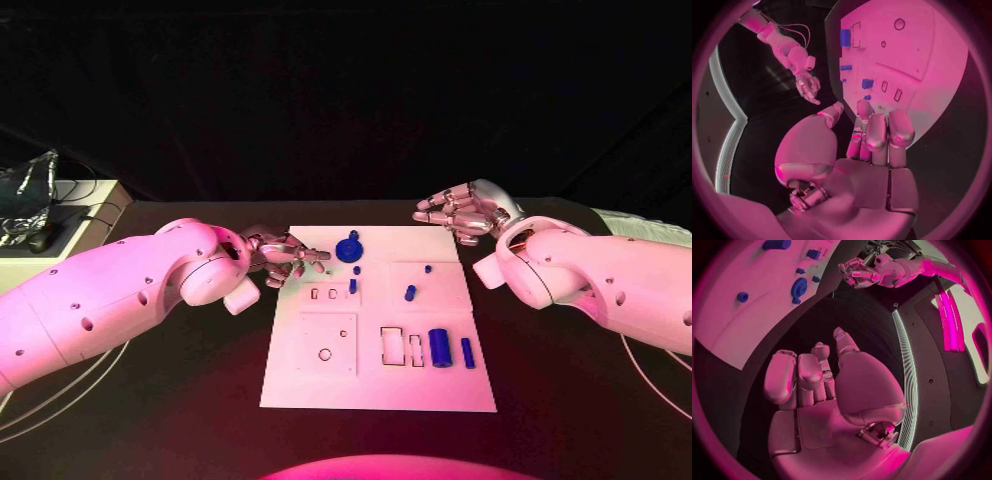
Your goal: Assemble the parts on the task board
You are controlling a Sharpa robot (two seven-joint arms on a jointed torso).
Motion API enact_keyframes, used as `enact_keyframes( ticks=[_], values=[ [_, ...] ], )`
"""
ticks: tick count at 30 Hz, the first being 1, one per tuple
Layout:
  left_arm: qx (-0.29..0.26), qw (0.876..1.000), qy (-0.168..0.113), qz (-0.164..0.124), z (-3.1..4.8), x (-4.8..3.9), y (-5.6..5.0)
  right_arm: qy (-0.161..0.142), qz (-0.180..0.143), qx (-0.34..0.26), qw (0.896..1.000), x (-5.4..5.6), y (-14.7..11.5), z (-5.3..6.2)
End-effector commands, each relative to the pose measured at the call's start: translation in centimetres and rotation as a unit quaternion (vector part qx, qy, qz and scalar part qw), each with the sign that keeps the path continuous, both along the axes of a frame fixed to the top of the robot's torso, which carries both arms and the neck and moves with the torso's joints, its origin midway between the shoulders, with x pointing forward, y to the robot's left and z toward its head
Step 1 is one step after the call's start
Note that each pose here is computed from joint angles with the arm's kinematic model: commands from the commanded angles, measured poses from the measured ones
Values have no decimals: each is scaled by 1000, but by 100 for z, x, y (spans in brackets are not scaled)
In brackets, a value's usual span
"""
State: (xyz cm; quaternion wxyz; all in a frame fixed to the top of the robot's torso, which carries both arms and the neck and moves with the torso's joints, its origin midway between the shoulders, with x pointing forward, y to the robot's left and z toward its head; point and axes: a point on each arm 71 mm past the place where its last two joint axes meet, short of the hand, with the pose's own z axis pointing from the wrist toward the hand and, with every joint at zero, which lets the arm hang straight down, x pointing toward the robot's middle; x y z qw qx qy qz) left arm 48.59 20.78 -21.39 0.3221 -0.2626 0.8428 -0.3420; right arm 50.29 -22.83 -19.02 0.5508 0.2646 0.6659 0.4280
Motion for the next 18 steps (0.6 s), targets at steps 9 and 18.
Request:
enact_keyframes(
  ticks=[9,18],
  values=[
    [149,987,12,-63,-49,156,-361,19,2,7,1000,73,-93,-33],
    [180,979,15,-94,-91,235,-584,20,-3,-3,1000,88,-131,-42]
  ],
)
